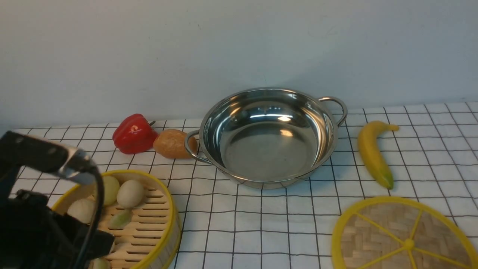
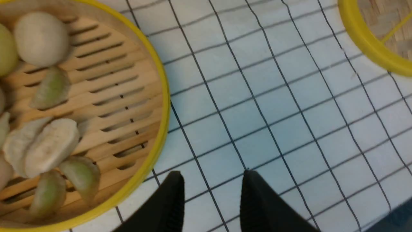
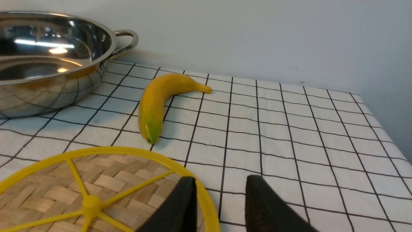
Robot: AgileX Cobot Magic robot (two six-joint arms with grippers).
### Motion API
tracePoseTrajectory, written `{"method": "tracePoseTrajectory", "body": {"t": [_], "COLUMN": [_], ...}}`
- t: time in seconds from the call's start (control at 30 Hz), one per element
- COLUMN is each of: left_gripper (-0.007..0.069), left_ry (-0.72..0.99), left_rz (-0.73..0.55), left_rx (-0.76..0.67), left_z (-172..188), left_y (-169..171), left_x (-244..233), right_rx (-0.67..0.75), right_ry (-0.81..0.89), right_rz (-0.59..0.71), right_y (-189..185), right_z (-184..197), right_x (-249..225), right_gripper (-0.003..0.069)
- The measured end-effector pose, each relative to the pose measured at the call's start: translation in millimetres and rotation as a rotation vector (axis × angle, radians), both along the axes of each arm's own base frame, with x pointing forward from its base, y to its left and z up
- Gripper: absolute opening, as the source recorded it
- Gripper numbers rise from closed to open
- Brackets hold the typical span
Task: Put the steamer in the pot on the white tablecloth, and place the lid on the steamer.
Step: 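Grasp the rim of the steamer basket holding the buns with the left gripper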
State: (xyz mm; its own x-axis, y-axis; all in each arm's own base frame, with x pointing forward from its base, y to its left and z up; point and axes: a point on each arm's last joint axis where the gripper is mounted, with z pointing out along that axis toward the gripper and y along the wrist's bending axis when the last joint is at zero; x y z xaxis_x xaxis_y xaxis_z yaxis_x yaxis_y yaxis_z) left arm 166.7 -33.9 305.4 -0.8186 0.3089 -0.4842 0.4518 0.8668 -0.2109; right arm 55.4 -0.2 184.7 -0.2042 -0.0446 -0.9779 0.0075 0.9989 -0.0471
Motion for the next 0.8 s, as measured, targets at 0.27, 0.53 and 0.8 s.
{"method": "tracePoseTrajectory", "body": {"t": [0.27,0.53,0.8], "left_gripper": [0.0243,0.0330,0.0385], "left_ry": [0.207,0.204,0.157], "left_rz": [-0.007,-0.041,-0.088], "left_rx": [0.033,0.098,0.130], "left_z": [-42.4,-72.7,-86.9], "left_y": [3.0,-9.9,-29.5], "left_x": [58.3,84.2,95.7], "right_rx": [0.000,0.000,0.000], "right_ry": [0.000,0.000,0.000], "right_rz": [0.000,0.000,0.000], "right_y": [0.0,0.0,0.0], "right_z": [0.0,0.0,0.0], "right_x": [0.0,0.0,0.0], "right_gripper": [0.0240,0.0240,0.0240]}}
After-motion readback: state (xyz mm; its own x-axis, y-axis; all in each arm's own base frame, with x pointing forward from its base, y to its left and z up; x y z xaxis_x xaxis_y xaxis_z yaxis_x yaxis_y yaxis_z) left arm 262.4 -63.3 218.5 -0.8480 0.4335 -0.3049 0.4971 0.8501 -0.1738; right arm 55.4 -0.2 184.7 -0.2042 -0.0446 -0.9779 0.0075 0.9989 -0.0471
